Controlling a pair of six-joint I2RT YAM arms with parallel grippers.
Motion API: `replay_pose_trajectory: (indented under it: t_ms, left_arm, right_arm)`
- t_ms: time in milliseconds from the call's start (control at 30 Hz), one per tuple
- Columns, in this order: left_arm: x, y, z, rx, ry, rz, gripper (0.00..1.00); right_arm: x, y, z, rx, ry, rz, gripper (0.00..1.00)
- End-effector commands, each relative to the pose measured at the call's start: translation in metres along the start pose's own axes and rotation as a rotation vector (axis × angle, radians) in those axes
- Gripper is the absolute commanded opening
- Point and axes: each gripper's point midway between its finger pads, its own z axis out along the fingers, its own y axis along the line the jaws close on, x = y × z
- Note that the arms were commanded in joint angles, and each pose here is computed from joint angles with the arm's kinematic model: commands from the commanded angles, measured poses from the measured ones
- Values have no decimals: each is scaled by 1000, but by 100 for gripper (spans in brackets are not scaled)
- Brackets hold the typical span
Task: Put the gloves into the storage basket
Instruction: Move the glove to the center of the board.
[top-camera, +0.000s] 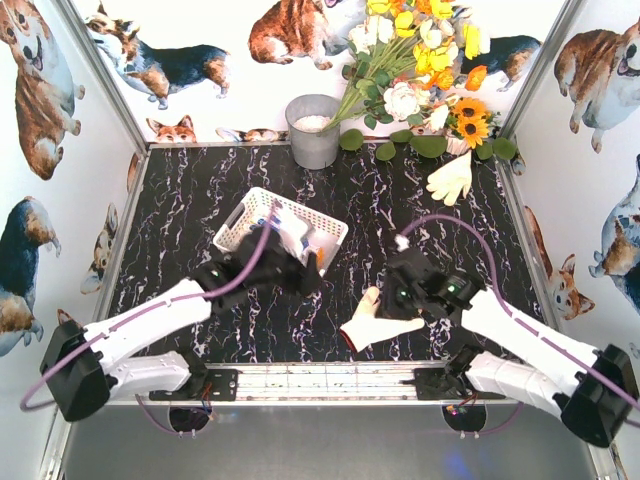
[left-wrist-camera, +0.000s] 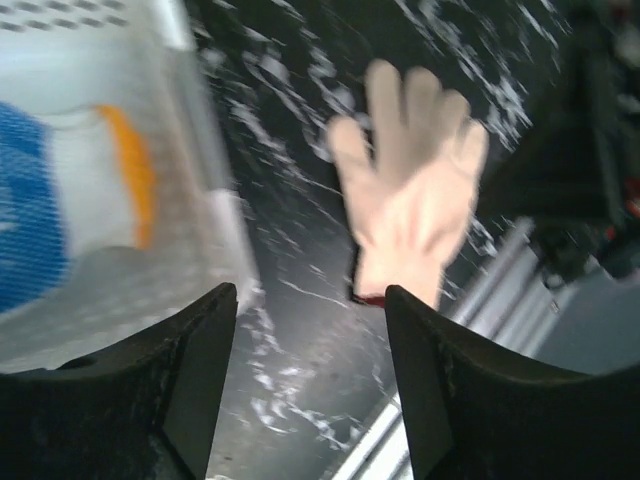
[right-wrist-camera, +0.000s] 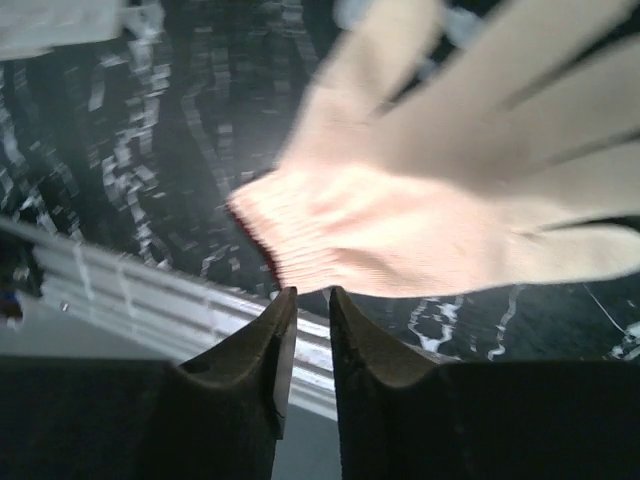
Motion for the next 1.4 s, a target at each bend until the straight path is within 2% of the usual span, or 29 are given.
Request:
replay_pose_trajectory:
  t_ms: [0, 67, 167, 367, 700, 933, 1100, 1267, 1367]
  left_arm:
    - [21, -59, 10, 117, 27, -9, 52]
    - [41, -84, 20, 175, 86, 41, 49]
    - [70, -97, 41, 179, 190, 93, 40]
    - [101, -99, 77, 193, 305, 157, 31]
    - [146, -87, 104, 194, 462, 197, 21]
    - [166, -87, 111, 220, 528, 185, 19]
    - [164, -91, 116, 241, 525, 196, 20]
    - [164, -94, 122, 251, 534, 205, 22]
    - [162, -94, 121, 248, 530, 206, 26]
  right_arm:
    - [3, -41, 10, 114, -54, 239, 18]
    - [2, -50, 14, 126, -69, 264, 12]
    - [-1, -69, 17, 213, -90, 270, 10]
    - [-7, -92, 29, 312, -113, 268, 11]
    - [-27, -103, 57, 327, -130, 281, 9]
    - [-57, -101, 72, 283, -166, 225, 10]
    - [-80, -77, 84, 166, -168, 137, 18]
    - [-88, -60, 94, 95, -125, 107, 19]
    - [-90, -52, 100, 52, -111, 106, 20]
